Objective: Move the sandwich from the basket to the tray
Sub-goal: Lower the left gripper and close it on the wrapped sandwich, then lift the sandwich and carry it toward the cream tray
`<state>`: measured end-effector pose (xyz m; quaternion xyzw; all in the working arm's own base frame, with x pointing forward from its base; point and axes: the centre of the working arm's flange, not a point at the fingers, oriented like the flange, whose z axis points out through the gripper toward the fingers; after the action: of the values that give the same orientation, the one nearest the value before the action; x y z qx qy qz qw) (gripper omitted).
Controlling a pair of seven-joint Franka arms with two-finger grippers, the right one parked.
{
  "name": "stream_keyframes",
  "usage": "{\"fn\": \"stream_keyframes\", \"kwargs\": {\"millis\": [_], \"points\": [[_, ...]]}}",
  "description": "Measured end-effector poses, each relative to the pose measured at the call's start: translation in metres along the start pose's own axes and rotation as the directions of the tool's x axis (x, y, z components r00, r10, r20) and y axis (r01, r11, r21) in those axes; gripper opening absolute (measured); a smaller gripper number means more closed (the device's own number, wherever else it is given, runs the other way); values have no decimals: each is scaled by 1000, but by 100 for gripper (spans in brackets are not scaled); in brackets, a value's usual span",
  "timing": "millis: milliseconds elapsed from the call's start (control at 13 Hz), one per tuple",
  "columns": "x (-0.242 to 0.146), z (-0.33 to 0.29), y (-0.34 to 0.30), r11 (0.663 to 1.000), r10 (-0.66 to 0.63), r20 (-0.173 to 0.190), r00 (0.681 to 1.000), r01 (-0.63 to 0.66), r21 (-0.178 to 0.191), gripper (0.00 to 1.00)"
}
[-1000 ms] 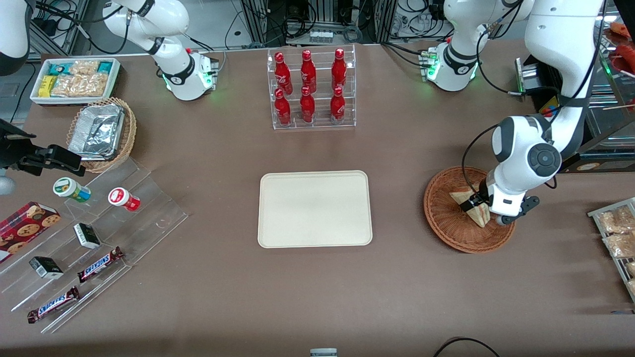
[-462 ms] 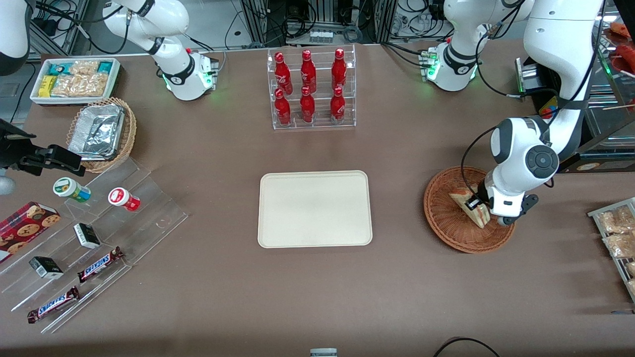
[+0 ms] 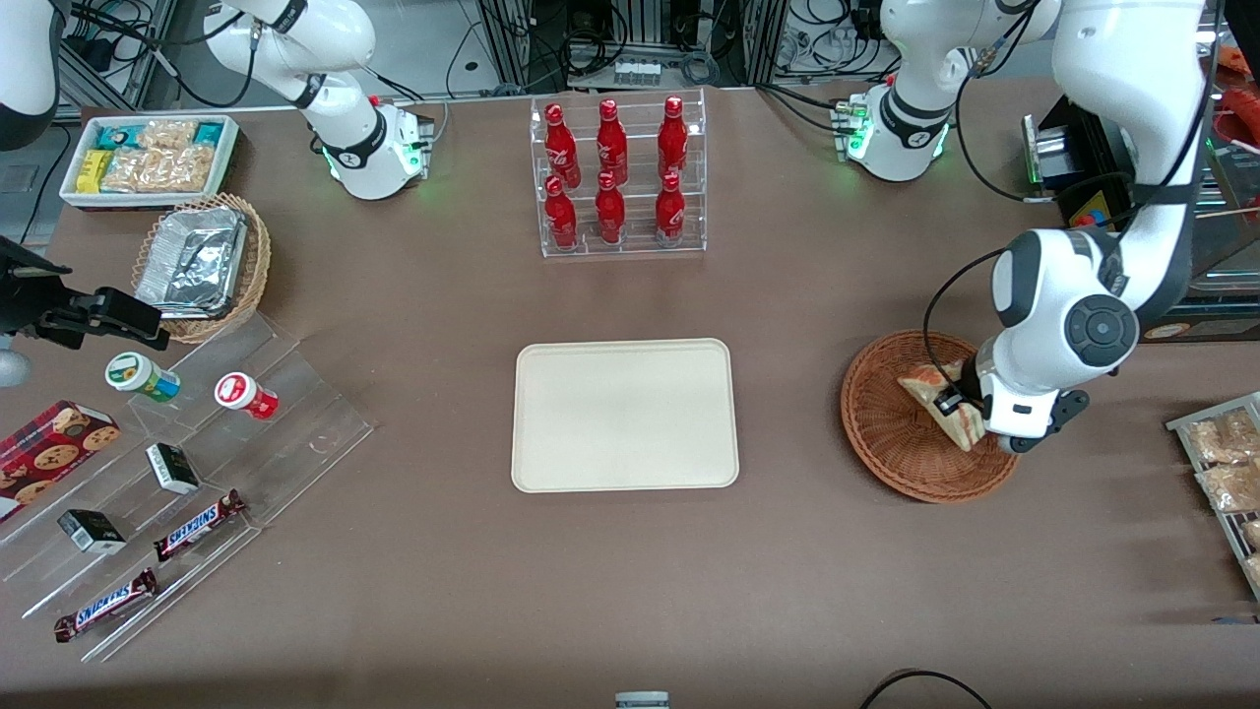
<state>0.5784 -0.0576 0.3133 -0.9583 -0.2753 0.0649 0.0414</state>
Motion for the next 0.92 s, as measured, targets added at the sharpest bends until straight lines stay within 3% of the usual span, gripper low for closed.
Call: {"fn": "stream_keyframes", "kwargs": {"millis": [154, 385, 923], "points": [[-15, -36, 23, 999, 52, -8, 999, -52, 13, 15], [-54, -62, 72, 988, 157, -42, 987, -157, 4, 15], [-135, -53, 160, 914, 405, -54, 913, -404, 26, 15]]}}
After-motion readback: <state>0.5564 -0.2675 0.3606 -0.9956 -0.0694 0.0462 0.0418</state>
